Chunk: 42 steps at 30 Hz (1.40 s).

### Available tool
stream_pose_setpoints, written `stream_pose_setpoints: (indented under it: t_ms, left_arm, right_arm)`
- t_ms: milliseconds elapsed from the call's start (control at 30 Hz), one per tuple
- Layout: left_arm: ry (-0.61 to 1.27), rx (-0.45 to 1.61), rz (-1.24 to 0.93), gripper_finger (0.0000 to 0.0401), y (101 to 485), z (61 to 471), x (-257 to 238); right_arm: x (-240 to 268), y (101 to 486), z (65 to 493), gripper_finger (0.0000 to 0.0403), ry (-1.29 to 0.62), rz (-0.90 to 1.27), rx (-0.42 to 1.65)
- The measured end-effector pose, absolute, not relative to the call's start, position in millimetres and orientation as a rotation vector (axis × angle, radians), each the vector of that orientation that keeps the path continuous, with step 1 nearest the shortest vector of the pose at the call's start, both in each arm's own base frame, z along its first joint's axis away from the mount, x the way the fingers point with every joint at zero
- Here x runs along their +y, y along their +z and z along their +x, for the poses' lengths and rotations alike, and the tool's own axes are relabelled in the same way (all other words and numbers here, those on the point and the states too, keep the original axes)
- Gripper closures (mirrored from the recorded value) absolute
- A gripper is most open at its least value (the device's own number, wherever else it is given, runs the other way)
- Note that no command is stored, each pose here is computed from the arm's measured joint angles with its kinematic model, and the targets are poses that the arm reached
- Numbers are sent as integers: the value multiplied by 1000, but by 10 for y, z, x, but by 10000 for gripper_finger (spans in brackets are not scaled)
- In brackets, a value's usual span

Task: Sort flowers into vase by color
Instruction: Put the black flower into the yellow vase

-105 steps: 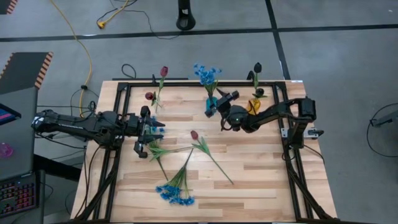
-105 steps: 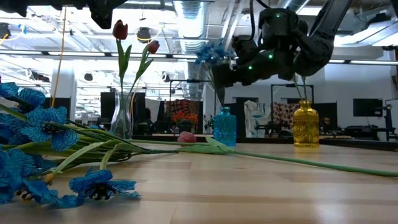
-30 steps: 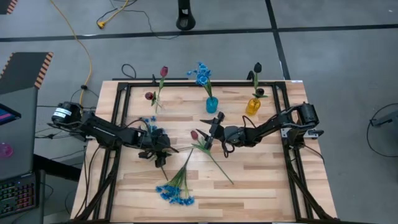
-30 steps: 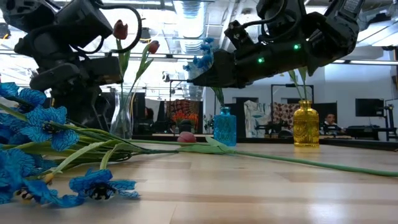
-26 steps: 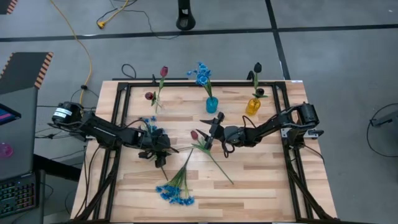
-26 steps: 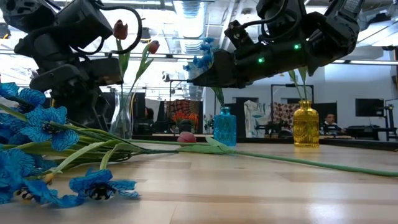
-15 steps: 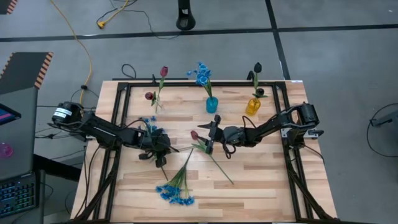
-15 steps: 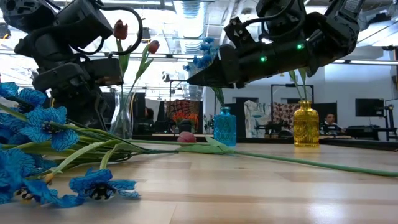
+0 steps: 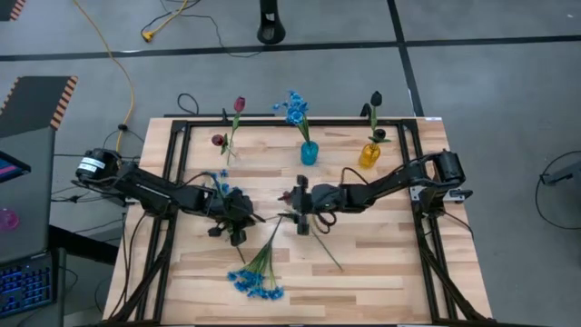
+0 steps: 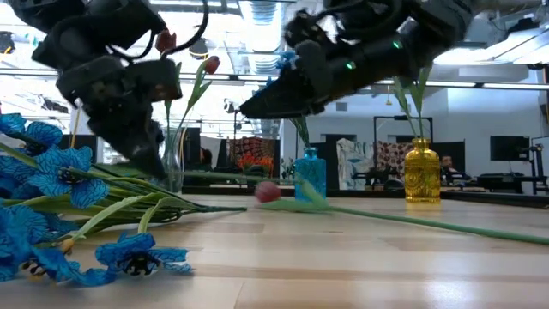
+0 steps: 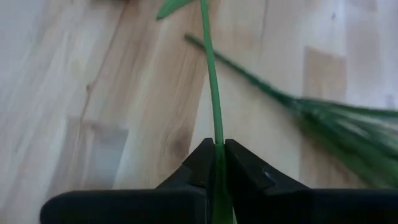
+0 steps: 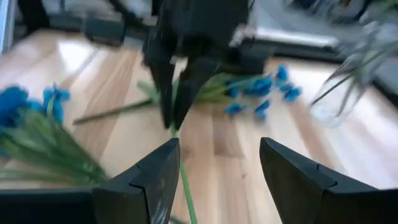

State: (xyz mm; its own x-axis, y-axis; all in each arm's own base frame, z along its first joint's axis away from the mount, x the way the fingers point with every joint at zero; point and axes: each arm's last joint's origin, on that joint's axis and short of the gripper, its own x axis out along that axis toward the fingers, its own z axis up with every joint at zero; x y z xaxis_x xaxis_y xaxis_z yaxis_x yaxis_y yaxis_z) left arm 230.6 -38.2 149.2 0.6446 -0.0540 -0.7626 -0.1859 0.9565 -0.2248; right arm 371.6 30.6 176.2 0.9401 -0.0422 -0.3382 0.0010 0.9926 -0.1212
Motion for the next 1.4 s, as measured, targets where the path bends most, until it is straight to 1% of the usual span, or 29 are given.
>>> stream_pose_setpoints:
  t_ms: [100,200,333,533,600,767,900,1067,1233,1400]
  left_arm:
    - [62,846,-277,380,1574,2365,-391]
    - [54,828,-270,380,1636,2407,-398]
    - [53,793,-272,381,1738,2475,-408]
    - [31,749,-246,381,1878,2557,-422]
    - [34,767,-243,381,1908,2565,-423]
    - [63,916,-237,381,2002,2533,-419]
    - [90,999,-243,381,2134,2521,-417]
    - [99,1028,-240,381,2334,2543,-416]
    - [107,988,-257,381,2490,2603,-379]
    - [122,948,-276,381,2597,2650,-322]
  right_arm:
    - [320,1893,3828,154,-5,-153,457]
    - [340,2021,3895,154,4,-166,516]
    - [358,2152,3950,154,14,-171,532]
    - [384,2174,3957,154,102,-170,534]
    - [386,2173,3957,154,112,-186,534]
    - [380,2149,3942,154,114,-191,564]
    - [374,2150,3943,154,120,-217,562]
    - [399,2179,3959,154,131,-247,524]
    - [417,2244,3991,154,130,-244,449]
    - [415,2259,3997,154,128,-243,434]
